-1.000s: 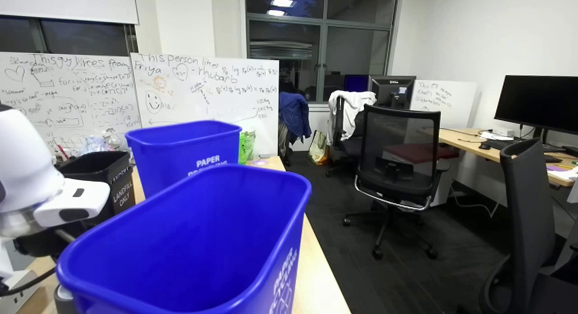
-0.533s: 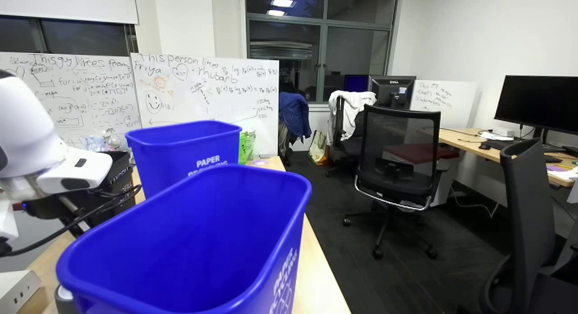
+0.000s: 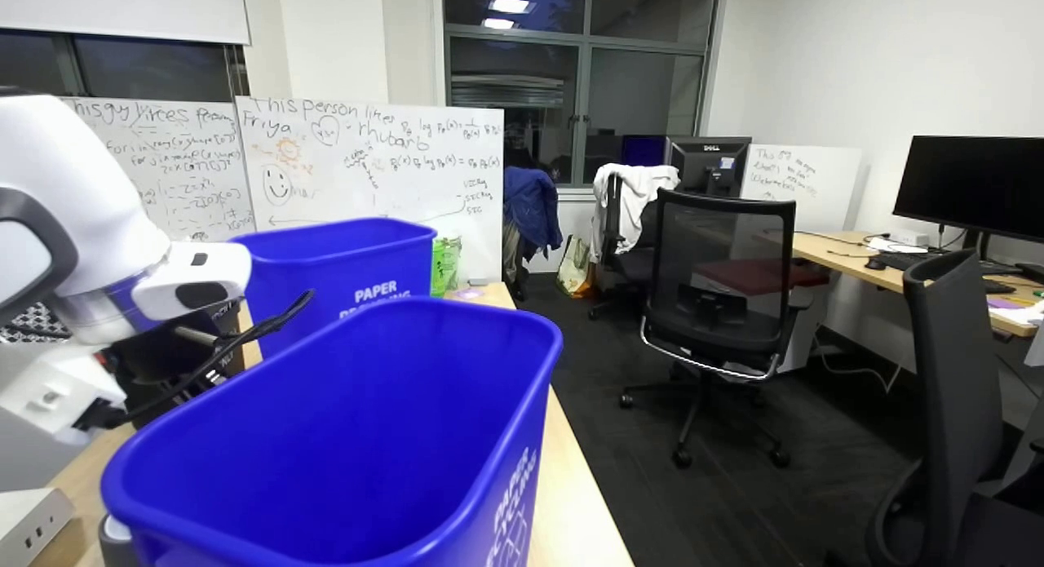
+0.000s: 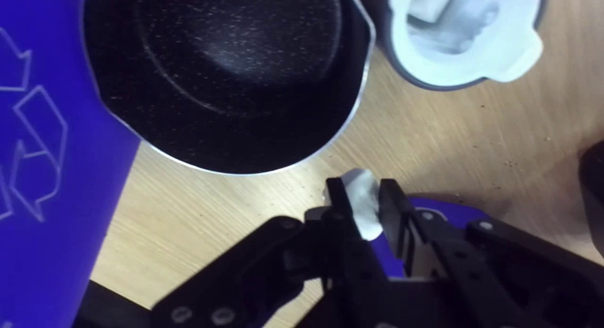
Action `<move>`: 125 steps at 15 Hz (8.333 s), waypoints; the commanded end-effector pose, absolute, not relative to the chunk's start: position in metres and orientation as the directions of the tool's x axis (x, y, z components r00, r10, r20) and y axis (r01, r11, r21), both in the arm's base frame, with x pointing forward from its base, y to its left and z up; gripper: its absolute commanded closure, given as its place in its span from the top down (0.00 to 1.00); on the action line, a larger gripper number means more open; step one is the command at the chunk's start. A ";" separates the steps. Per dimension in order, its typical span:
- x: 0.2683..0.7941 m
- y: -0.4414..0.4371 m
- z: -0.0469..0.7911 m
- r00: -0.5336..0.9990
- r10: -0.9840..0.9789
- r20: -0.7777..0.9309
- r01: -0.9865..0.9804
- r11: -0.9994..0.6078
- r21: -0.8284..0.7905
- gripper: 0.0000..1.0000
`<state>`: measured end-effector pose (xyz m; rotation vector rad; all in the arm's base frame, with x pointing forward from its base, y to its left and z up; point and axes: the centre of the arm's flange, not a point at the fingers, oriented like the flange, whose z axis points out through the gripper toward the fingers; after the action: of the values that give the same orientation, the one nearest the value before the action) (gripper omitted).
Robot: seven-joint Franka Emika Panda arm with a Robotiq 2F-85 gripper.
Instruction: Pick up the white object from the mug and put it in the pot, then close the lid of the pot
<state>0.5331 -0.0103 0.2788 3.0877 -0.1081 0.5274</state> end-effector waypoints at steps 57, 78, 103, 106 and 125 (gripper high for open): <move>0.376 0.042 0.313 0.964 -0.246 0.097 -0.256 -0.960 0.114 1.00; 0.356 0.036 0.262 0.899 -0.434 0.061 -0.438 -0.895 0.085 1.00; 0.355 0.024 0.159 0.806 -0.572 0.153 -0.579 -0.815 0.008 1.00; 0.358 0.026 0.155 0.806 -0.567 0.170 -0.573 -0.819 -0.017 0.97; 0.363 0.046 0.165 0.838 -0.505 0.206 -0.503 -0.861 -0.066 0.14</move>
<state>0.3637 0.0419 0.1739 2.9908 -0.8561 0.3226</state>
